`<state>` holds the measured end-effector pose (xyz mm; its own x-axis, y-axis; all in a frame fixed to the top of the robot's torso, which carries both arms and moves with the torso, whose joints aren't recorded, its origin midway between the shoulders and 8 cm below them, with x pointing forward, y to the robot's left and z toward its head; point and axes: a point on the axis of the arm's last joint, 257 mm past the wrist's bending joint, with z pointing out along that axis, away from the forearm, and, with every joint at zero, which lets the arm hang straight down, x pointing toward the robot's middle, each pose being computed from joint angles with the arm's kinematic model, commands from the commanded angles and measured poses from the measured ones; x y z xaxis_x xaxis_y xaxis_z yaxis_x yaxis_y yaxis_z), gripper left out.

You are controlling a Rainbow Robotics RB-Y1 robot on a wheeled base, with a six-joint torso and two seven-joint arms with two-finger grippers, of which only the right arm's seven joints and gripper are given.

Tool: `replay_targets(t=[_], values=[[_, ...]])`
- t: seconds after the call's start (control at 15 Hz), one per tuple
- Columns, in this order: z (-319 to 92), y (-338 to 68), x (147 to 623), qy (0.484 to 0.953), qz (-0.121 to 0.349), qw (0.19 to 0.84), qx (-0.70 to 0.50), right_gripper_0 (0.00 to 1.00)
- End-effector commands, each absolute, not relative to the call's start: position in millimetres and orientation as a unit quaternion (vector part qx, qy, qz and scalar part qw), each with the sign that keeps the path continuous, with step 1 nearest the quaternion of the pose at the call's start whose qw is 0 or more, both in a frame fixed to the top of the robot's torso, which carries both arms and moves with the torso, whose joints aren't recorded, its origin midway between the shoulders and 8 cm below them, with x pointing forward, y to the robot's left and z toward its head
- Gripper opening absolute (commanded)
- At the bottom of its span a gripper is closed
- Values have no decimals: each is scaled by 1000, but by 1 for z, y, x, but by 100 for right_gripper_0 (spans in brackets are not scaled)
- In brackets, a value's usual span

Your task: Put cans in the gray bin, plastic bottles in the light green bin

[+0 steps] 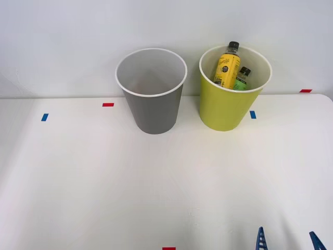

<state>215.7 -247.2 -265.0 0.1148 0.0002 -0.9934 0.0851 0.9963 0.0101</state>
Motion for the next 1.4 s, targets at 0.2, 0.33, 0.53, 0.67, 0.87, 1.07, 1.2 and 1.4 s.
replay_targets(t=[0.2, 0.33, 0.53, 0.67, 0.87, 1.07, 1.2, 1.4], values=[[-267, -238, 204, 667, -47, 743, -8, 100], [-263, -237, 202, 661, -40, 749, -5, 100], [-261, -235, 201, 659, -41, 751, -1, 100], [-261, -232, 202, 659, -38, 751, 6, 100], [-261, -230, 202, 659, -37, 751, 8, 100], [-260, -229, 202, 658, -37, 752, 6, 100], [-260, -229, 202, 658, -37, 752, 6, 100], [-260, -229, 202, 658, -37, 752, 6, 100]])
